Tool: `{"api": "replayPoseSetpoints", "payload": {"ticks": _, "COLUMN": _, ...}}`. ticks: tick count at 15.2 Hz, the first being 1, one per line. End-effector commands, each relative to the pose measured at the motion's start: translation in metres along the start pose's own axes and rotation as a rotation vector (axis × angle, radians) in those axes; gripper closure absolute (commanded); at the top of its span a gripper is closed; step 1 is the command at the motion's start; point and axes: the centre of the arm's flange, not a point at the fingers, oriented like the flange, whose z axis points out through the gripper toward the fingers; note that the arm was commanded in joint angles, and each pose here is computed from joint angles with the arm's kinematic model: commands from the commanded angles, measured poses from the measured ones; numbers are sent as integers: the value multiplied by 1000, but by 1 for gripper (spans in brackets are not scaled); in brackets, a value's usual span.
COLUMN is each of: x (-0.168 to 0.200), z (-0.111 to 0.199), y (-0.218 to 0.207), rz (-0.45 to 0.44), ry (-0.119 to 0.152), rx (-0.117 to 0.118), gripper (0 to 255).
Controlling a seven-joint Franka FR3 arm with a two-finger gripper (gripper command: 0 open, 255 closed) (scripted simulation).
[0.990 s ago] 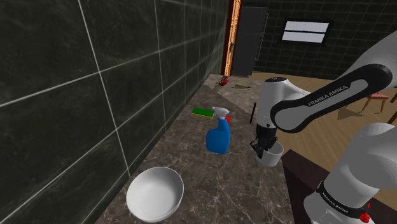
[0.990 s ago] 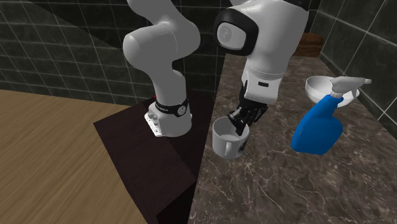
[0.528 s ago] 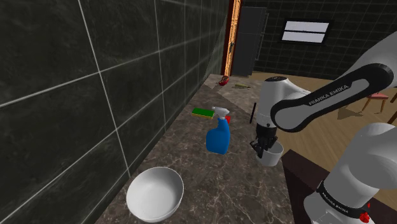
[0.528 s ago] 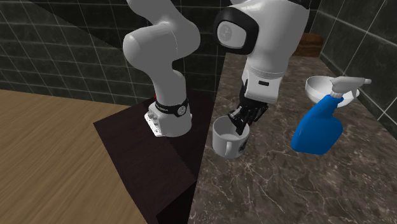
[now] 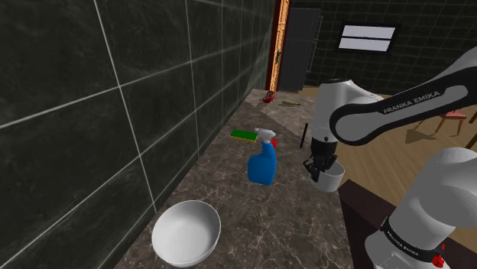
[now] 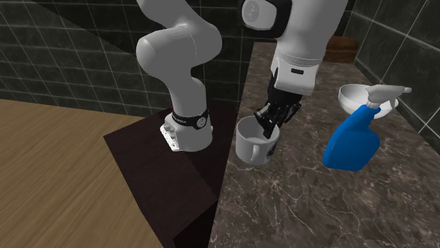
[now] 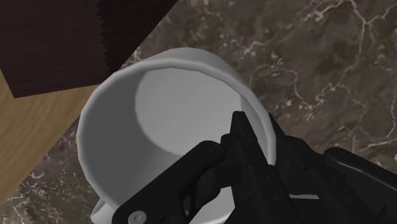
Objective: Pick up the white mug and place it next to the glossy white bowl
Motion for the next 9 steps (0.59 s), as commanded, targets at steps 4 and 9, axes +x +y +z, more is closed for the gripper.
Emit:
{"api": "replayPoseSetpoints", "payload": {"ticks": 4, "x": -2, "z": -26, "y": 1, "rz": 0, "ry": -1, "rx": 0, "gripper": 255}}
{"api": "replayPoseSetpoints", "payload": {"ticks": 9, "x": -4, "z": -52, "y": 2, "rz": 0, "ry": -1, "rx": 0, "gripper": 255}}
